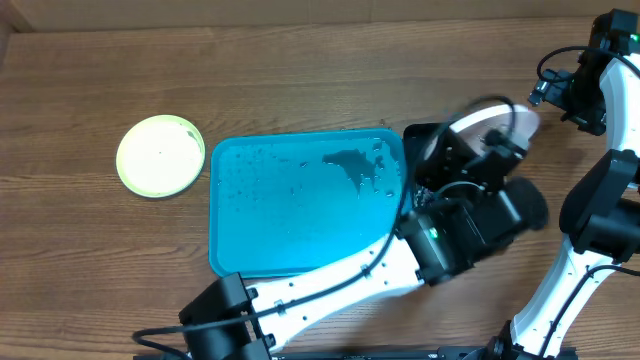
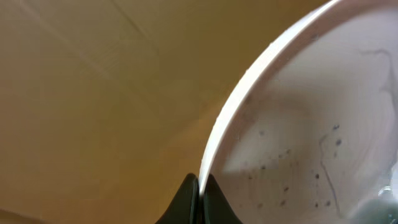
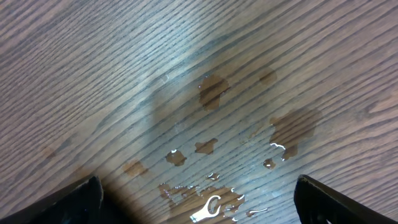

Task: Clean dirty plates on tray and stack at the side
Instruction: 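Lift the white plate with the left gripper and carry it right over the basin, then dip the white plate into the basin with the left gripper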

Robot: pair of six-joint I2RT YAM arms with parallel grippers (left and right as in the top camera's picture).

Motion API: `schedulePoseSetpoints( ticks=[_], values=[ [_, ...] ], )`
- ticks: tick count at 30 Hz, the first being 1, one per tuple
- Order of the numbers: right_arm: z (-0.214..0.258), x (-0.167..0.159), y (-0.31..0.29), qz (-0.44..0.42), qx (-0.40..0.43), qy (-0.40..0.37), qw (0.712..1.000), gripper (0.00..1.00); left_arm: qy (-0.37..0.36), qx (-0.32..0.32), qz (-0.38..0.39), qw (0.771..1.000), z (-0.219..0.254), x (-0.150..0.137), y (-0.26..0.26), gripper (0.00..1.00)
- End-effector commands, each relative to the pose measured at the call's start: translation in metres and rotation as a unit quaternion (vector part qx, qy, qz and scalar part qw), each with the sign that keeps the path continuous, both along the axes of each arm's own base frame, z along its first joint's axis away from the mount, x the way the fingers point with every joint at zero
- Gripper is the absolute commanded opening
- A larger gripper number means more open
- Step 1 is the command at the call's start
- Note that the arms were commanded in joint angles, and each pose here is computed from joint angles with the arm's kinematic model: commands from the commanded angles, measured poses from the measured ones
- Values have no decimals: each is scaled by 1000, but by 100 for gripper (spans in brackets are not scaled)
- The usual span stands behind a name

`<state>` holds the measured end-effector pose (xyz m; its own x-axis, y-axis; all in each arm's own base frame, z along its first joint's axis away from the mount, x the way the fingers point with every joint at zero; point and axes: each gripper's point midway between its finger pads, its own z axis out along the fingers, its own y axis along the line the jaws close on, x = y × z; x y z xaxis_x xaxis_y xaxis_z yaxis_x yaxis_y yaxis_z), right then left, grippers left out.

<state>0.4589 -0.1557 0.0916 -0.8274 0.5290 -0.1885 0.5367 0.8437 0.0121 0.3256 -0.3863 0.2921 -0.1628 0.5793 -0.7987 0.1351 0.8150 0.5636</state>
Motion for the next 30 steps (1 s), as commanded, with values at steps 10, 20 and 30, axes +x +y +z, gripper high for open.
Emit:
schedulePoseSetpoints(
  ticks=[10,20,30],
  values=[
    [21,3,-5,-5,-9,-25,1000,100,-76,93,39,992,50,-11,1,4],
    [21,3,-5,-5,-9,-25,1000,100,-75,93,31,992,49,-11,-2,4],
    [21,3,-5,-5,-9,-25,1000,100,-74,73,33,994,48,-11,-2,4]
  ],
)
